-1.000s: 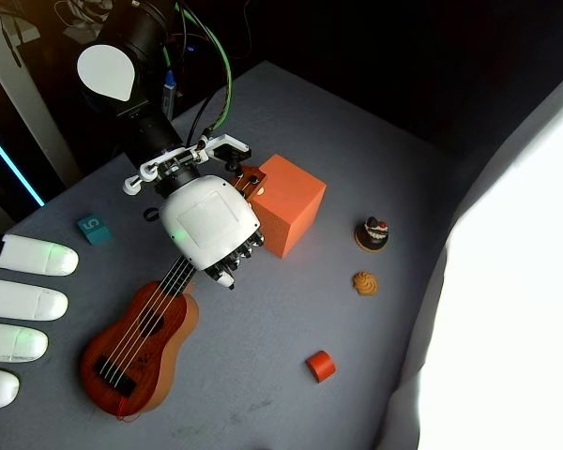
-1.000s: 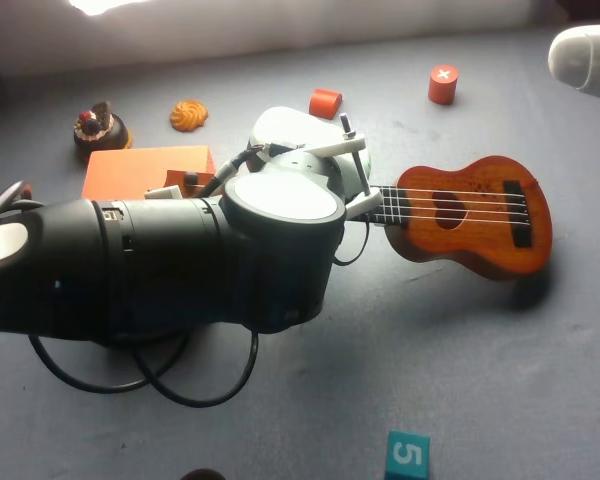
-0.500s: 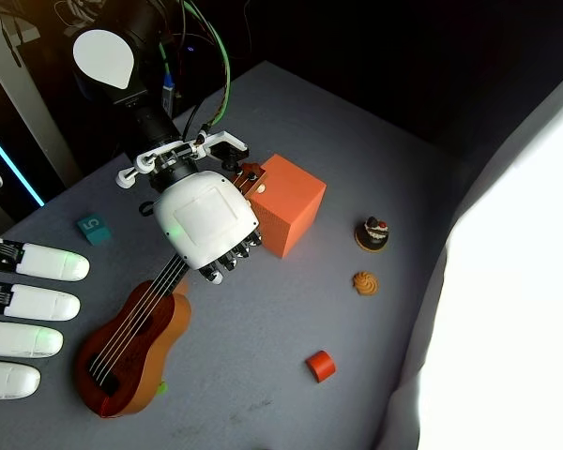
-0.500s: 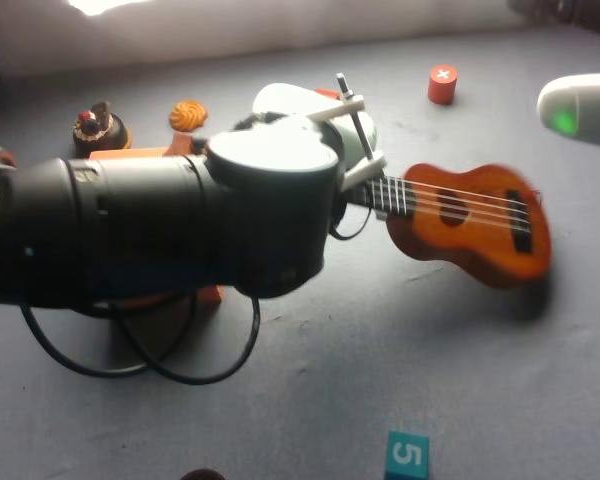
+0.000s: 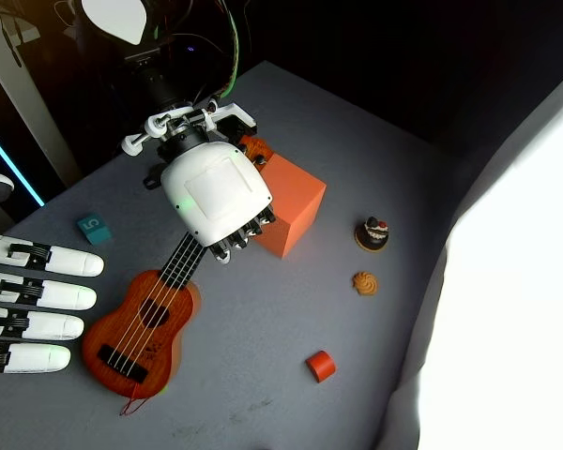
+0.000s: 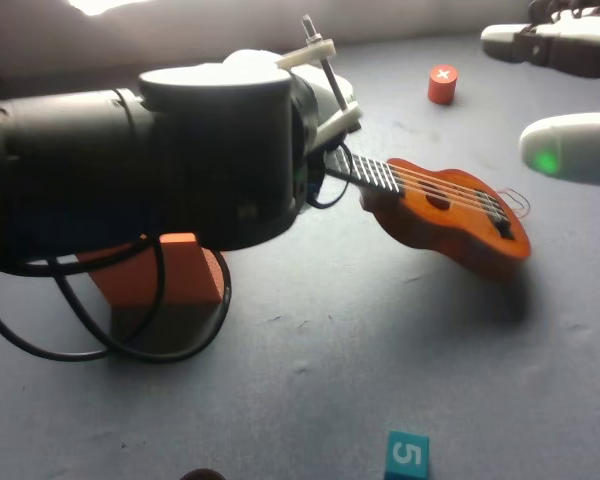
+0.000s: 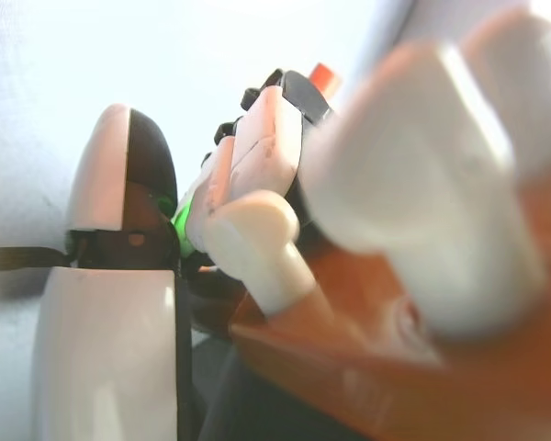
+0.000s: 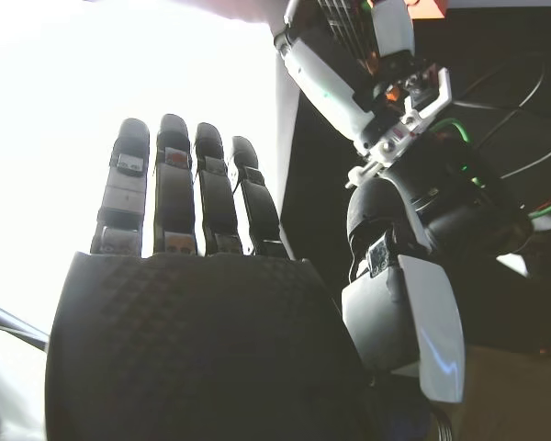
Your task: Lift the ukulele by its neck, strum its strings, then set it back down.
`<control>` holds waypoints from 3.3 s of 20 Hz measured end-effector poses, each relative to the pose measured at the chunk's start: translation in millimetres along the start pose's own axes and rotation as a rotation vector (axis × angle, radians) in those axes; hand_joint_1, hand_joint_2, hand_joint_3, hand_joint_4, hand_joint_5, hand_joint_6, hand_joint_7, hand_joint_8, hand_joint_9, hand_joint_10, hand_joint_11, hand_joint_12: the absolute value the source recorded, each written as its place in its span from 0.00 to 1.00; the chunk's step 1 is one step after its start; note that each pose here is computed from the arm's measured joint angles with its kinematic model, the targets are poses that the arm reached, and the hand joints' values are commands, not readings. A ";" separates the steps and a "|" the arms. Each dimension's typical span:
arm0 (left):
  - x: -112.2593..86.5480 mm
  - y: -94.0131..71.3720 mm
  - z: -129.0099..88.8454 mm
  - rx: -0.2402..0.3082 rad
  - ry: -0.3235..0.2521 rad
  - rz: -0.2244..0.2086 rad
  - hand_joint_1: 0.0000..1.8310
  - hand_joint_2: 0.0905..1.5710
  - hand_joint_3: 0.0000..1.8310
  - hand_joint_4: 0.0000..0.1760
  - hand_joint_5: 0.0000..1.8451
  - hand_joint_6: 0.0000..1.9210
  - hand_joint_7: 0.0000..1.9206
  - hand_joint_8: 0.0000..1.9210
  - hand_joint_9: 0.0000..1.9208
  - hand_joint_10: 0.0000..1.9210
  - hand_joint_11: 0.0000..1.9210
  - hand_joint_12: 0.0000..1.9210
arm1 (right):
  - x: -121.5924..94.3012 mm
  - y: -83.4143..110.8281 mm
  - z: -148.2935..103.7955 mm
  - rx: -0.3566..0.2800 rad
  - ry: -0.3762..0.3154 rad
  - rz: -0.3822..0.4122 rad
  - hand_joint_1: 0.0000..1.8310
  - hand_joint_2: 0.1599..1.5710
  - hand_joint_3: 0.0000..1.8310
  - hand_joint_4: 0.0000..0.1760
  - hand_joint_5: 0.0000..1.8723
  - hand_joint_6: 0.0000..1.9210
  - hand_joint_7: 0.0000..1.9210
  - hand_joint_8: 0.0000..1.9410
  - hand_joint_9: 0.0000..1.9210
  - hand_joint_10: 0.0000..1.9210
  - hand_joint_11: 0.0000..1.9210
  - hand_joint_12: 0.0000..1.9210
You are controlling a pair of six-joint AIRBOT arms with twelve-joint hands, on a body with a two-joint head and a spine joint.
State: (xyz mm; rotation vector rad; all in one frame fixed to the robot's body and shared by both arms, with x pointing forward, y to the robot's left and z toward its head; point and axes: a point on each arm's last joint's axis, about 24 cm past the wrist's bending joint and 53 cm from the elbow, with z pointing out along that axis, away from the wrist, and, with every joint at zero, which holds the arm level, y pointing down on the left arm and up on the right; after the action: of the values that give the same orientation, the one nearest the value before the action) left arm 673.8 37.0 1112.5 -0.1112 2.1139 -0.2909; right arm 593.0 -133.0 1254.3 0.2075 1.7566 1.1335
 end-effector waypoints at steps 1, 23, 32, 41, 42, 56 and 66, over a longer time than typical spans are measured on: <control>-2.8 1.1 -2.9 0.002 -0.001 -0.006 0.82 0.75 0.01 0.33 0.69 1.00 0.72 1.00 0.77 1.00 0.79 1.00 | 4.4 -1.2 2.0 0.004 0.014 -0.001 0.02 0.81 0.00 0.00 0.07 0.01 0.09 0.00 0.08 0.01 0.00 0.13; -28.4 -22.4 -22.5 0.191 0.010 -0.207 0.81 0.75 0.00 1.00 0.72 1.00 0.74 1.00 0.79 1.00 0.80 1.00 | 0.0 -38.0 54.0 0.038 0.039 0.125 0.01 0.82 0.00 0.00 0.06 0.00 0.07 0.00 0.07 0.00 0.00 0.16; -30.5 -23.1 -23.6 0.210 0.016 -0.262 0.80 0.76 0.01 0.92 0.71 1.00 0.74 1.00 0.78 1.00 0.79 1.00 | 23.0 -31.3 49.4 0.058 0.103 0.156 0.00 0.82 0.00 0.00 0.05 0.00 0.06 0.00 0.04 0.00 0.00 0.00; -30.2 -24.0 -23.7 0.214 0.017 -0.262 0.80 0.76 0.01 1.00 0.70 1.00 0.74 1.00 0.78 1.00 0.80 1.00 | 34.2 -14.3 30.2 0.060 0.135 0.174 0.00 0.82 0.00 0.00 0.06 0.01 0.06 0.00 0.05 0.00 0.00 0.00; -30.1 -24.7 -23.9 0.217 0.018 -0.260 0.80 0.76 0.01 0.99 0.70 1.00 0.74 1.00 0.78 1.00 0.80 1.00 | 38.2 -11.2 25.9 0.063 0.146 0.175 0.00 0.82 0.00 0.00 0.07 0.01 0.06 0.00 0.05 0.00 0.00 0.00; -29.7 -24.3 -23.8 0.215 0.020 -0.264 0.82 0.74 0.00 0.97 0.71 1.00 0.74 1.00 0.78 1.00 0.80 1.00 | 20.3 1.5 -9.0 0.068 0.095 0.185 0.00 0.81 0.00 0.00 0.06 0.00 0.06 0.00 0.05 0.00 0.00 0.00; -35.6 -17.0 -23.4 0.193 -0.012 -0.212 0.79 0.76 0.01 0.98 0.71 1.00 0.74 1.00 0.79 1.00 0.80 1.00 | -21.4 17.3 -19.0 -0.025 -0.051 0.104 0.00 0.81 0.00 0.00 0.07 0.01 0.07 0.00 0.05 0.00 0.00 0.00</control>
State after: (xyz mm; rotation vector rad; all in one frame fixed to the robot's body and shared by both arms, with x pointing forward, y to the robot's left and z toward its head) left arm 672.3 31.4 1157.9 -0.2236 2.0527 -0.6167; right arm 582.4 -147.5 1282.4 0.3135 1.7017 1.2139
